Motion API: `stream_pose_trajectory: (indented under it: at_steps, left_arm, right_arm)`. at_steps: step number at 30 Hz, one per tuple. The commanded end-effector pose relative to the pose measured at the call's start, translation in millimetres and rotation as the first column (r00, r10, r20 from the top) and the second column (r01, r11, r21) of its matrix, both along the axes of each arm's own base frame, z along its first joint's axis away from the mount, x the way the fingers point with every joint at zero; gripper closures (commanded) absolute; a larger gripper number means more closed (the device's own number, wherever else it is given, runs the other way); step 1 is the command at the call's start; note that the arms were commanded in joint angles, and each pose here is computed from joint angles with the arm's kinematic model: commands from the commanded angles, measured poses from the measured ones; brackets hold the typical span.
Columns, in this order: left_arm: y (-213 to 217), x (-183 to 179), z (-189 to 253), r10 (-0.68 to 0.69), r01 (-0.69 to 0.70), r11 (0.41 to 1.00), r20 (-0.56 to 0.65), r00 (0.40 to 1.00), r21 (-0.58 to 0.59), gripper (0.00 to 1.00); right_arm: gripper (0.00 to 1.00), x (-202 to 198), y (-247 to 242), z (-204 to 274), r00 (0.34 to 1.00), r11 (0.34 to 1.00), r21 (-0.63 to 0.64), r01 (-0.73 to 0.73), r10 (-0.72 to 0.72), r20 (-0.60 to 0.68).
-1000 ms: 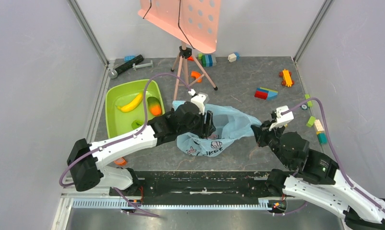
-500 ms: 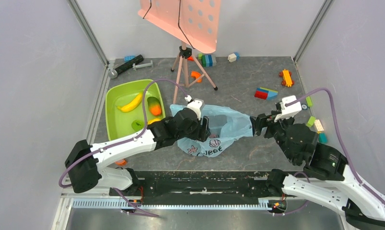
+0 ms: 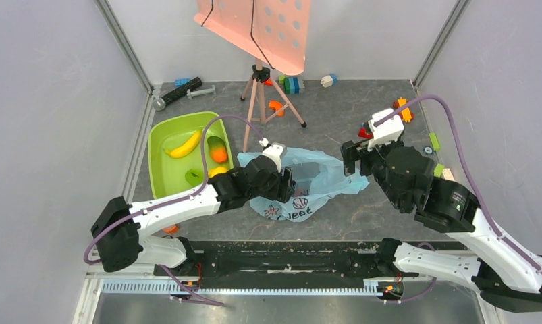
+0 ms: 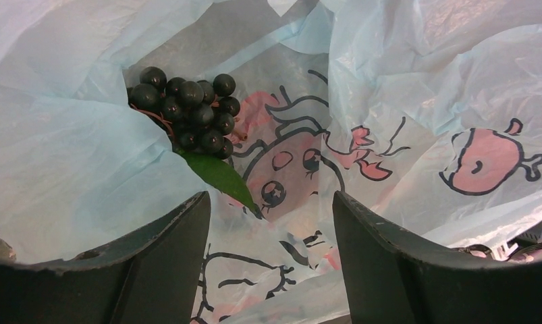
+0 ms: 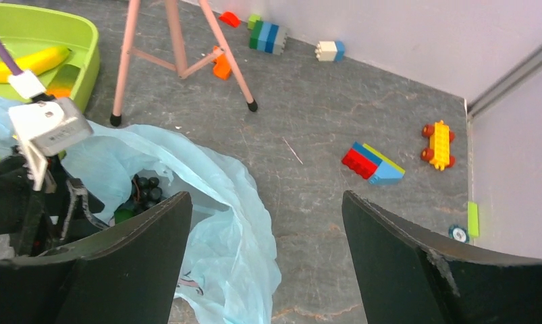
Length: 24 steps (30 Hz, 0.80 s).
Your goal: Take the fake fruits out of the plastic bag
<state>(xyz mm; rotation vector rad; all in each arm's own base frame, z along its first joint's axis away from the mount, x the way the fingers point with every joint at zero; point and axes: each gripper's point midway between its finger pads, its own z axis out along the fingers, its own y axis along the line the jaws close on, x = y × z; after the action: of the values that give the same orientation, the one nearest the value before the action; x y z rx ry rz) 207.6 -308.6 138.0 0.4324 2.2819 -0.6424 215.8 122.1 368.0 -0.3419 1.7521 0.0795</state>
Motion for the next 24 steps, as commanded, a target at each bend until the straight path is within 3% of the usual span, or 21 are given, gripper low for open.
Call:
stream_pose_trajectory:
  at_steps: [1, 8, 15, 24]
  left_arm:
    - [-3.8, 3.5, 10.8, 0.043, -0.042, 0.997, 0.011, 0.999, -0.064, 0.27]
    - [-2.5, 3.8, 7.9, 0.048, -0.047, 0.997, 0.011, 0.999, -0.059, 0.25]
    - [-0.2, 2.8, 2.7, 0.050, -0.049, 0.998, 0.007, 0.999, -0.050, 0.25]
    - [2.9, 1.4, -4.2, 0.053, -0.053, 0.998, 0.003, 0.999, -0.039, 0.25]
  right_arm:
    - [0.15, -3.1, 18.1, 42.6, 0.989, 0.992, 0.028, -0.126, 0.124, 0.075]
    - [0.17, -13.2, 75.5, 39.2, 0.926, 0.926, 0.022, -0.377, 0.377, 0.027]
    - [0.24, -16.6, 112.3, -1.8, 0.869, 0.871, 0.012, -0.491, 0.490, -0.068]
    - [0.54, -26.3, 139.2, -72.0, 0.809, 0.827, 0.079, -0.556, 0.561, -0.175]
